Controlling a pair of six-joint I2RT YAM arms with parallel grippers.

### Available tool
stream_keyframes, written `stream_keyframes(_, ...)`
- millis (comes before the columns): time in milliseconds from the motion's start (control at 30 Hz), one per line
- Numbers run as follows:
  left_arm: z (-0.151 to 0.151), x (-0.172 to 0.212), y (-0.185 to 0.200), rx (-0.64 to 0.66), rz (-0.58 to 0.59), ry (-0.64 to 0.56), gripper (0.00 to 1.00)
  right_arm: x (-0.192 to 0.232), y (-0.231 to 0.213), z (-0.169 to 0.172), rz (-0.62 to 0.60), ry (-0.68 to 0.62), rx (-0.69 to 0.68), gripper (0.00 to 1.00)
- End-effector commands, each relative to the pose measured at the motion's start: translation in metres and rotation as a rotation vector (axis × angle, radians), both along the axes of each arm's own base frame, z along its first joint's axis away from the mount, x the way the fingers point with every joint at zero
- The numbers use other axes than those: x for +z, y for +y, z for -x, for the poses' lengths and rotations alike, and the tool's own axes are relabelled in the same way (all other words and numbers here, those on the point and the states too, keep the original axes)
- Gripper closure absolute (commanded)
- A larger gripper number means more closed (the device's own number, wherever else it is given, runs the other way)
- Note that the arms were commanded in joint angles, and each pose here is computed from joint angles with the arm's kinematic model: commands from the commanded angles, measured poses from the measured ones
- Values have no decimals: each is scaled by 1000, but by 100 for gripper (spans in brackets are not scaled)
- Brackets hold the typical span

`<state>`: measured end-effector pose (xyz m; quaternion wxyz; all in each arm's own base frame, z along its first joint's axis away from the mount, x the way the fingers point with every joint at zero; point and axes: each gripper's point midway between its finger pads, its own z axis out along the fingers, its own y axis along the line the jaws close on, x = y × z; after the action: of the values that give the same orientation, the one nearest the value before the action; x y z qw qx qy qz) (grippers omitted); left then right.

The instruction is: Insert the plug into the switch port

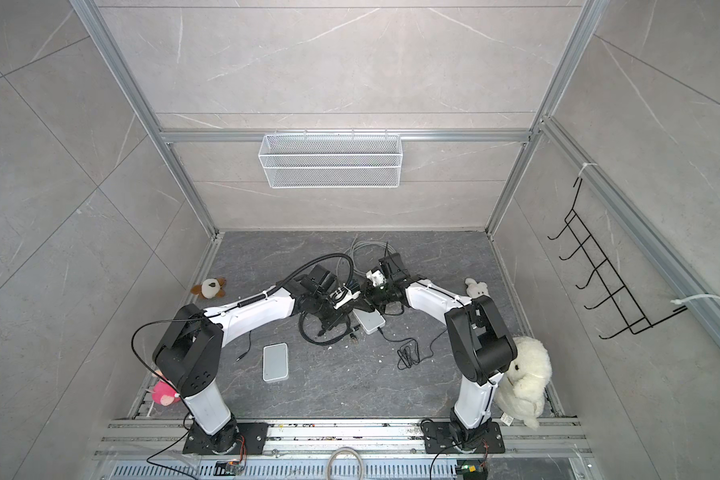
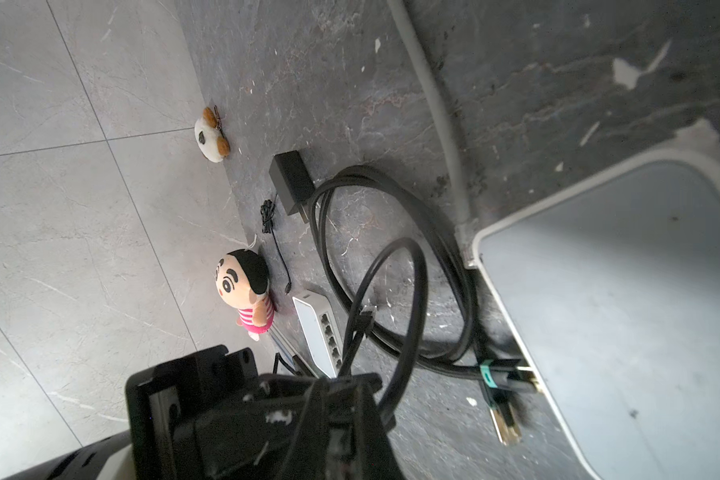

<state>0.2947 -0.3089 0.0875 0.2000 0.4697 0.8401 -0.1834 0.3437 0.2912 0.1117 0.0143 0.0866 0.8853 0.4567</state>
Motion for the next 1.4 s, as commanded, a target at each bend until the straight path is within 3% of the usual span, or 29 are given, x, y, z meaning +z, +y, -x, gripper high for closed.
stream_keyframes(0, -14, 22, -3, -23, 23, -70, 95, 33, 1, -1, -35, -50, 23, 81)
stream_keyframes(200, -7, 59, -8, -132, 226, 72, 97, 73, -34, -16, -70, -276, 81, 64)
stream_keyframes(500, -5, 102, -4, -285, 453, 316, 97, 107, -46, 14, -125, -810, 374, 62)
stream_keyframes(600, -3, 105, -2, -301, 474, 387, 96, 105, -49, 12, -172, -902, 393, 61)
stream_keyframes(767, 2, 114, -5, -306, 498, 425, 95, 96, -46, -1, -224, -888, 409, 60)
stream_keyframes(967, 12, 109, -10, -310, 480, 459, 95, 101, -39, -22, -298, -849, 334, 60)
stream_keyframes(1367, 8, 105, -19, -301, 462, 449, 95, 98, -27, -15, -330, -796, 366, 60)
